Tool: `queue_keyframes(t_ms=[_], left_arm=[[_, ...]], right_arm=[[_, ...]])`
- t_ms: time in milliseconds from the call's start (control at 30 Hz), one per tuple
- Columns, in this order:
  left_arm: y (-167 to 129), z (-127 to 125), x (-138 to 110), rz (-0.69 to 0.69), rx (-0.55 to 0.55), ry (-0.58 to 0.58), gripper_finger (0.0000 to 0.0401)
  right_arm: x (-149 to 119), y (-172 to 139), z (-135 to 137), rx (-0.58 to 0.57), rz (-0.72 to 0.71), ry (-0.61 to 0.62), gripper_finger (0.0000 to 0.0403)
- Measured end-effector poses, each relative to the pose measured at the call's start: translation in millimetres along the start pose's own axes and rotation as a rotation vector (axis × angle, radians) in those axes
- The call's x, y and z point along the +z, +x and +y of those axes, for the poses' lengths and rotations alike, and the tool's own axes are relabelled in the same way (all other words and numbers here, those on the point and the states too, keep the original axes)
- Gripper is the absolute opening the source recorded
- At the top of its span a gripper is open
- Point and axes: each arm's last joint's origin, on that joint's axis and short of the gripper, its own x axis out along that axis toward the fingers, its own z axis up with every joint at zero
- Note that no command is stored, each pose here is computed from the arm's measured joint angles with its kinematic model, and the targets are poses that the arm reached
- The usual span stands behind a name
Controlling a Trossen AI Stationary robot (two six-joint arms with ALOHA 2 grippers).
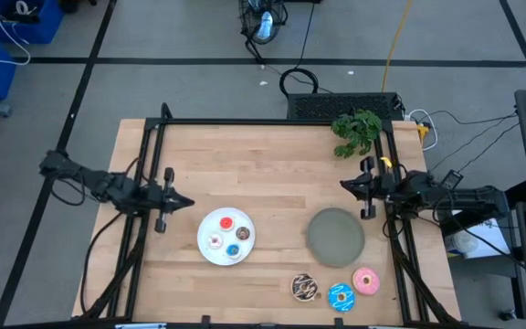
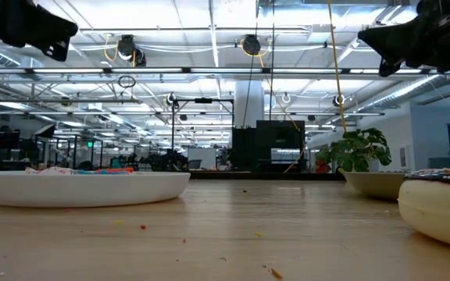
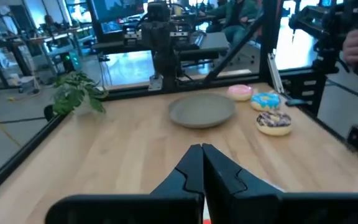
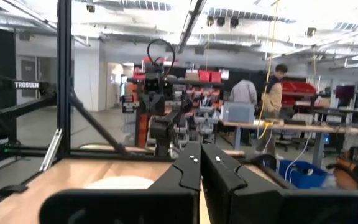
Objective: Pick & Place donuts
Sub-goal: Put the large pink donut on the gray plate
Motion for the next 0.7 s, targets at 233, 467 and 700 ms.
queue_keyframes(t_ms=[233, 467, 700], left_arm=[[-6.8, 8.1, -26.4, -0.02, 0.045, 0.028, 0.0002], [-1.6, 11.5, -53.0, -0.048, 0.113, 0.044, 0.0008], [-0.2, 14.3, -54.3, -0.036, 0.175, 0.046, 0.0012]], right_arm=[[-10.7, 4.2, 0.7, 0.007, 0.104, 0.028, 0.0], [-15.3, 7.5, 1.0, 0.008, 0.145, 0.029, 0.0], [-18.7, 10.5, 2.5, 0.001, 0.296, 0.104, 0.0]])
